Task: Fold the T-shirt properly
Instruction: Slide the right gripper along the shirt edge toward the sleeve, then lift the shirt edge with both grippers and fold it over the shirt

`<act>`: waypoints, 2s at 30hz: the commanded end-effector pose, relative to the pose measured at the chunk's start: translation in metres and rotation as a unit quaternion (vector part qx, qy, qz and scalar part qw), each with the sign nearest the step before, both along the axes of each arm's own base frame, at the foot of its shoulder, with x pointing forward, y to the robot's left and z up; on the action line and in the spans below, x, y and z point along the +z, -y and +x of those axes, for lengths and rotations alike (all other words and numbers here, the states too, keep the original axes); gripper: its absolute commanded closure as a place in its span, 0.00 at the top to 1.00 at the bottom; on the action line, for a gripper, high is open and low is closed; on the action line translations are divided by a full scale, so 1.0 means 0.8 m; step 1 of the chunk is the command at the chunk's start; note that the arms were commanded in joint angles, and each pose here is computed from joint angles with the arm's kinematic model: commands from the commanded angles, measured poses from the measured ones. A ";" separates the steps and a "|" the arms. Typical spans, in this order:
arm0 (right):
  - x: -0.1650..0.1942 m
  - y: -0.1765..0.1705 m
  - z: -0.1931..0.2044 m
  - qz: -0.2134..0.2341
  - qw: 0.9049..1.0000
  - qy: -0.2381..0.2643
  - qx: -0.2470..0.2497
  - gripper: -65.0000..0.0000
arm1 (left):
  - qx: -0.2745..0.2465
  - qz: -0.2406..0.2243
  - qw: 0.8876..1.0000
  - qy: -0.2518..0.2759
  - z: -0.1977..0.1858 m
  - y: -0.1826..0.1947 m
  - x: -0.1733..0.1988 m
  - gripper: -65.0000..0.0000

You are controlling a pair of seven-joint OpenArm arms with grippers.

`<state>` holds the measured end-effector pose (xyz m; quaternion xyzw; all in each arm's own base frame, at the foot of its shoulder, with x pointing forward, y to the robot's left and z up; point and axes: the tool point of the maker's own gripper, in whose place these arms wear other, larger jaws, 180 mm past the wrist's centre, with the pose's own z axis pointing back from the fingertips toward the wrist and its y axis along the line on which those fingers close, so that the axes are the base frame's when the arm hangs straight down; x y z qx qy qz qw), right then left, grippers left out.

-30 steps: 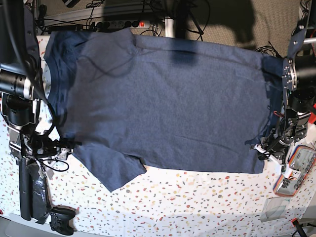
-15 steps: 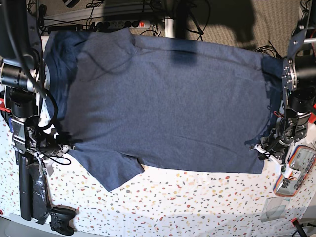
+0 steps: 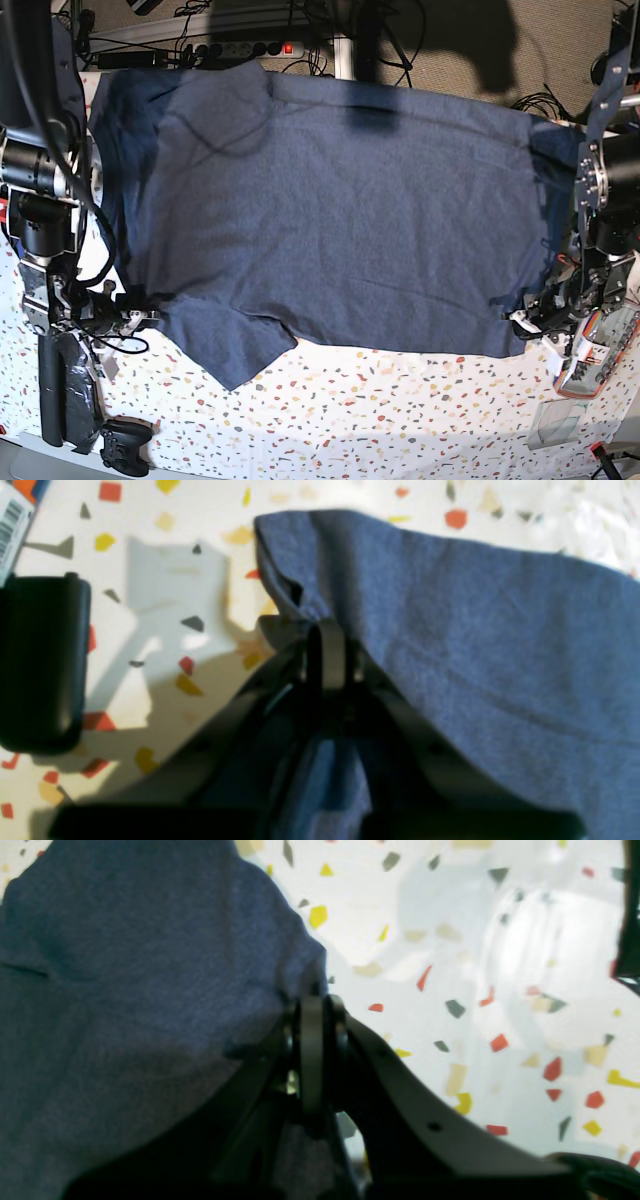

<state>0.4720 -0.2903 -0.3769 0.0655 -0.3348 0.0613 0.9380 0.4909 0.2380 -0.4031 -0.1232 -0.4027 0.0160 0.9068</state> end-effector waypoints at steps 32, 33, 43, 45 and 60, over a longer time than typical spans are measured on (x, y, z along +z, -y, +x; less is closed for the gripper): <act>0.097 -0.052 -0.070 0.022 0.987 0.142 0.066 0.00 | -0.028 -0.190 0.981 0.041 0.009 0.077 0.038 0.00; 0.099 -0.052 -0.071 0.020 0.987 0.143 0.067 0.00 | -0.028 -0.193 0.979 0.050 0.012 0.083 0.041 0.00; 0.099 -0.053 -0.072 0.016 0.988 0.138 0.070 0.00 | -0.080 -0.068 0.978 0.179 0.062 0.138 0.094 0.00; 0.099 -0.053 -0.072 0.016 0.988 0.138 0.070 0.00 | -0.063 -0.030 0.977 0.202 0.074 0.133 0.108 0.00; 0.102 -0.060 -0.078 0.023 0.986 0.145 0.076 0.00 | 0.012 0.062 0.960 0.272 -0.016 0.084 0.094 0.00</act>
